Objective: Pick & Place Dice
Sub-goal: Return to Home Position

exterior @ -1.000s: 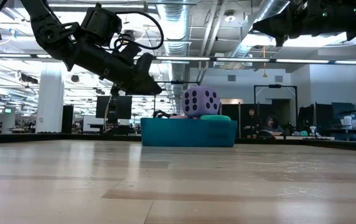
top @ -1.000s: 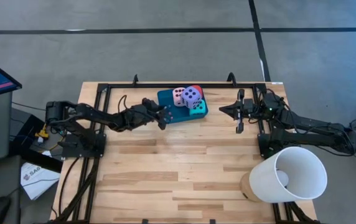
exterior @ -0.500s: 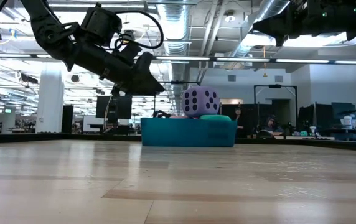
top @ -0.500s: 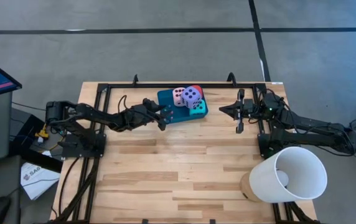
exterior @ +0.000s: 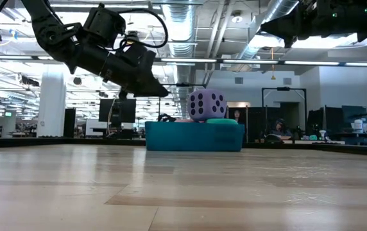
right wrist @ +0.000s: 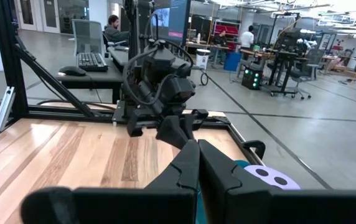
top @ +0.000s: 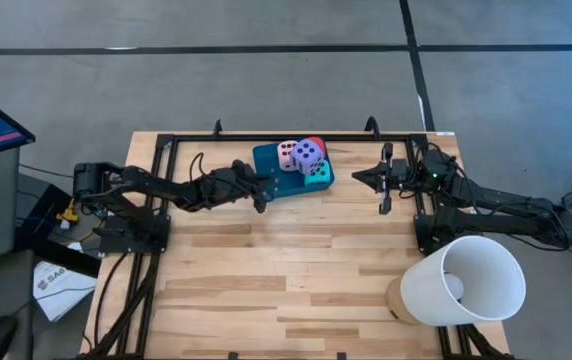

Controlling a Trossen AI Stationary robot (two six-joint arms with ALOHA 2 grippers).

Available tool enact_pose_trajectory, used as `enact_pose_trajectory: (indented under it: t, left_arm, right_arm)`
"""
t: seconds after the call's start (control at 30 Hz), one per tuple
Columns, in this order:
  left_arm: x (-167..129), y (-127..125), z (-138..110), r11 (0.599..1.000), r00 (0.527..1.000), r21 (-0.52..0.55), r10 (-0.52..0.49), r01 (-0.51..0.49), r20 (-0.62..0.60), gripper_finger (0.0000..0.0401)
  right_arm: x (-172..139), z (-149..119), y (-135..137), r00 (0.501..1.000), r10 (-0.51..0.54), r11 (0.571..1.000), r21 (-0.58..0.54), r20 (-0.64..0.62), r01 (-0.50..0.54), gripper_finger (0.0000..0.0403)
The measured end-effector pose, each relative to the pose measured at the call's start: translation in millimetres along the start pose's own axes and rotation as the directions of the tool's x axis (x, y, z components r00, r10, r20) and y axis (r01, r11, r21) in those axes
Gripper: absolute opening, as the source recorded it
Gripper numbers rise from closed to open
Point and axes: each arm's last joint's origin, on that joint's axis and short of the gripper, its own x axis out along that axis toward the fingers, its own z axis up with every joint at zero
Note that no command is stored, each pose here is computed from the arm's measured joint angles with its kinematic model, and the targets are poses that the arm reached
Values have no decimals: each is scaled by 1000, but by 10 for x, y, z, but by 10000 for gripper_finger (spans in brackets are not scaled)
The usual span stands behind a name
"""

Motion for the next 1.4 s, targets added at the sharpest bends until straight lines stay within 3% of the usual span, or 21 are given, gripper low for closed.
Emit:
enact_pose_trajectory:
  t: [0.27, 0.57, 0.7, 1.03, 1.4]
  left_arm:
    - [-14, -75, -15, 991, 990, 2, -136, 136, -29, 3]
    - [-188, -518, -106, 950, 959, 129, -282, 285, -42, 1]
    - [-304, -609, -20, 934, 945, 146, -327, 325, -14, 1]
    - [-884, -439, 507, 921, 936, 220, -345, 322, 74, 1]
    - [-1259, -271, 663, 912, 934, 261, -348, 316, 86, 1]
  right_arm:
    - [0, 0, 1, 1000, 0, 1000, 0, 0, 0, 0]
    - [0, 0, 0, 1000, 0, 1000, 0, 0, 0, 0]
    - [0, 0, 0, 1000, 0, 1000, 1, -1, 0, 0]
    - [0, -3, 1, 1000, 1, 1000, 2, -3, -1, 0]
    - [0, -4, 1, 1000, 1, 1000, 2, -4, -1, 0]
